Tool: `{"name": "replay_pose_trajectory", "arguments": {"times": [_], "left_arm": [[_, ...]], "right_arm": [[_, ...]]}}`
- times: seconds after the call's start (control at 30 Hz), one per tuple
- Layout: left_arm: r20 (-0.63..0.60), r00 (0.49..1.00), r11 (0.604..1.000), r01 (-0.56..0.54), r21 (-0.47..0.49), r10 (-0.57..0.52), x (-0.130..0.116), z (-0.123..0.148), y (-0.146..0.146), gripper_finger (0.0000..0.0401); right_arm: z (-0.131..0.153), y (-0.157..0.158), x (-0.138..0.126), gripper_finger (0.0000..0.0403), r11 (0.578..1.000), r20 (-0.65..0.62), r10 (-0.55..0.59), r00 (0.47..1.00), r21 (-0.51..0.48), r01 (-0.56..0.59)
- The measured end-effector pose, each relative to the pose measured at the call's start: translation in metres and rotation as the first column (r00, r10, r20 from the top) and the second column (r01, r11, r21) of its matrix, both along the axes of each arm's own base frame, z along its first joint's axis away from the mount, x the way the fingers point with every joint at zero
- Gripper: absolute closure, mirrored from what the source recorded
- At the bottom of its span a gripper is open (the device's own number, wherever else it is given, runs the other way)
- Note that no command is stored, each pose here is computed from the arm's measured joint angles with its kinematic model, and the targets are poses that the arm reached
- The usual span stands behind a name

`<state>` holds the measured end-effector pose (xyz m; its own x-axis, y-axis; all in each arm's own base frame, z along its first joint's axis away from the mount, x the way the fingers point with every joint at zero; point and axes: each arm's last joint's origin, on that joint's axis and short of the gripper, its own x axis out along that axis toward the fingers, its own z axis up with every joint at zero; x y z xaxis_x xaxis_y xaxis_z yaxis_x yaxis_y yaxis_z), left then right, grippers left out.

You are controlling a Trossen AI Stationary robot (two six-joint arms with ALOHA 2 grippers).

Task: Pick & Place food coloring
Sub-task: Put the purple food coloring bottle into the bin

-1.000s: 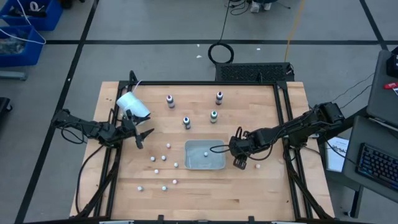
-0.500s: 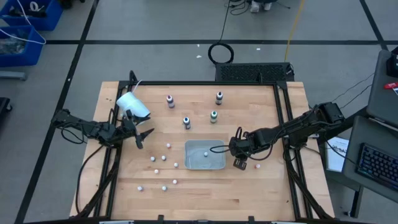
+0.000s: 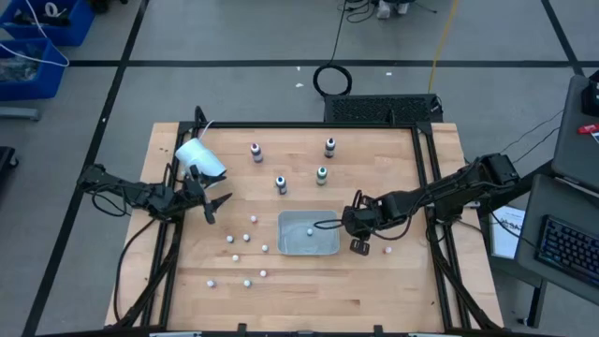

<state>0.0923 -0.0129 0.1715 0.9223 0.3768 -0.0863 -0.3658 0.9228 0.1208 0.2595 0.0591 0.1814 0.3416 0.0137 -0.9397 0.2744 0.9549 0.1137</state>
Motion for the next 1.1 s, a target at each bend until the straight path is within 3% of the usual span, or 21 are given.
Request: {"name": "replay_pose_trajectory", "arguments": {"times": [0.33, 0.5, 0.93, 1.1], "left_arm": [[0.001, 1.0, 1.0, 0.0, -0.001, 0.0, 0.0, 0.0, 0.0, 0.0127], [0.001, 1.0, 1.0, 0.0, 0.0, 0.0, 0.0, 0.0, 0.0, 0.0127], [0.004, 1.0, 1.0, 0.0, -0.004, 0.0, 0.0, 0.0, 0.0, 0.0128], [0.004, 1.0, 1.0, 0.005, -0.006, -0.005, 0.0, 0.0, 0.0, 0.0127]], "right_arm": [[0.084, -0.001, 0.02, 0.0355, 0.976, 0.068, 0.043, 0.997, -0.214, -0.027], [0.106, 0.002, 0.035, 0.0355, 0.964, 0.174, 0.119, 0.978, -0.257, -0.071], [0.064, 0.02, 0.106, 0.0355, 0.913, 0.016, 0.358, 0.934, -0.218, -0.346], [0.037, 0.015, 0.119, 0.0355, 0.906, -0.097, 0.374, 0.922, -0.172, -0.386]]}}
